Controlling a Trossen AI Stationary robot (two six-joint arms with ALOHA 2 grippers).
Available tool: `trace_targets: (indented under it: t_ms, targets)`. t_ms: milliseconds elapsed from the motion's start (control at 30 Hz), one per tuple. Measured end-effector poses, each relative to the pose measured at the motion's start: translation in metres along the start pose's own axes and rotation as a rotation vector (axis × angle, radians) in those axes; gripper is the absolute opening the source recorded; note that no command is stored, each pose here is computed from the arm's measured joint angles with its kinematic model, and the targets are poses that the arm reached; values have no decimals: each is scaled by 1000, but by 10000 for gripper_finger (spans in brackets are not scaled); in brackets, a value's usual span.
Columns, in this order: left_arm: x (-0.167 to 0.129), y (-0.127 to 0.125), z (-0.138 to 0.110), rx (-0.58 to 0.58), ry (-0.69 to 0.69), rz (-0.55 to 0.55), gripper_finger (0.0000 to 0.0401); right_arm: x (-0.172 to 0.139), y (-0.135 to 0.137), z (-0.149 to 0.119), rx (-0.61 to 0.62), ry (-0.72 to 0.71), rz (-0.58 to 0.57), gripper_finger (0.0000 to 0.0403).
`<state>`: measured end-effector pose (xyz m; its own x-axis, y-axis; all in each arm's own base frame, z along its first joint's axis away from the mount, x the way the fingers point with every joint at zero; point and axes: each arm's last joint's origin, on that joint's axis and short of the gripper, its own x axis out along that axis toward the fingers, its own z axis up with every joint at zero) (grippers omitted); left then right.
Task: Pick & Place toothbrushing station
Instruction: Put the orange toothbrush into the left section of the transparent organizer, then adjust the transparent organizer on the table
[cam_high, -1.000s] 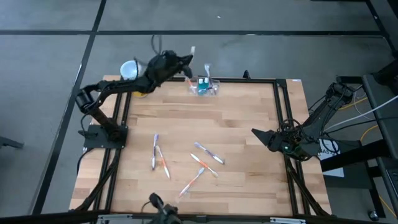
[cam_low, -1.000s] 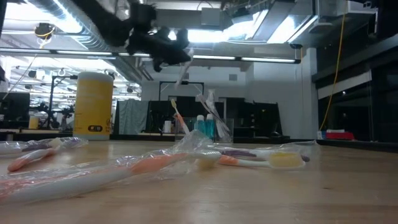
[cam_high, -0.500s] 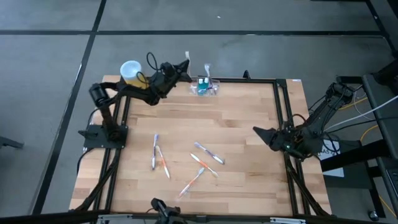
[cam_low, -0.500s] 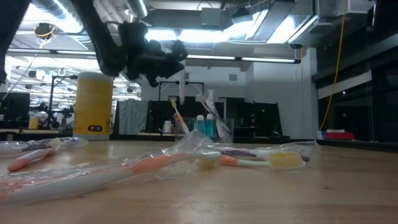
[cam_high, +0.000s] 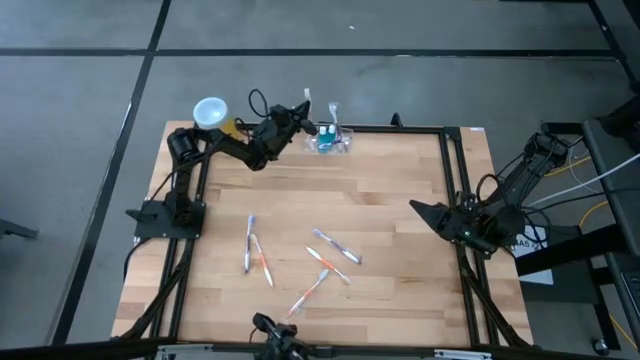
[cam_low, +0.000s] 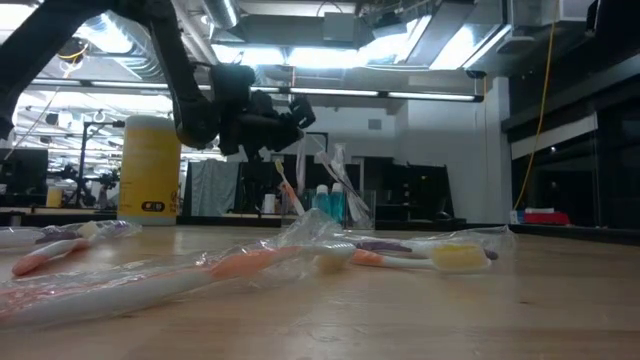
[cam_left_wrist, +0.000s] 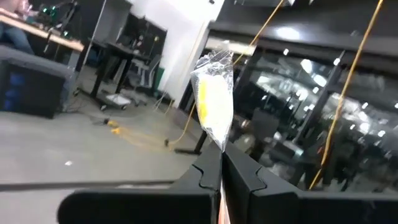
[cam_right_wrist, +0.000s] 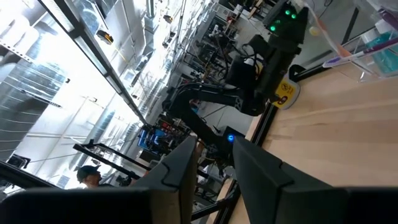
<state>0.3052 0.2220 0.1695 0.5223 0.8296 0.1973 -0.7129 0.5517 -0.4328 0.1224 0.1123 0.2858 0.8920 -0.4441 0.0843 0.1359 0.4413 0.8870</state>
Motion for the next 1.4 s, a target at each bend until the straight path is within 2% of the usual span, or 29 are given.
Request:
trace_targets:
  t_ms: [233,533,800,1000,1200,1400]
  targets:
    - [1,5,-11,-10,55,8,1,0,0,0,-1,-2,-3,109]
    - [-10,-19,-23,-55,115,-53,1,0,1,1,-18,6,13,109]
    - [-27,-23,-35,-152,165,-34,1,0,6,6,-48,5,51,109]
    - [-46,-25,-32,-201,200,-42,5,0,7,6,-67,10,63,109]
    - [-56,-28,-10,-170,182,-64,41,0,7,6,-86,9,63,109]
    - [-62,-24,-10,-98,280,-25,99,0,7,6,-98,7,64,109]
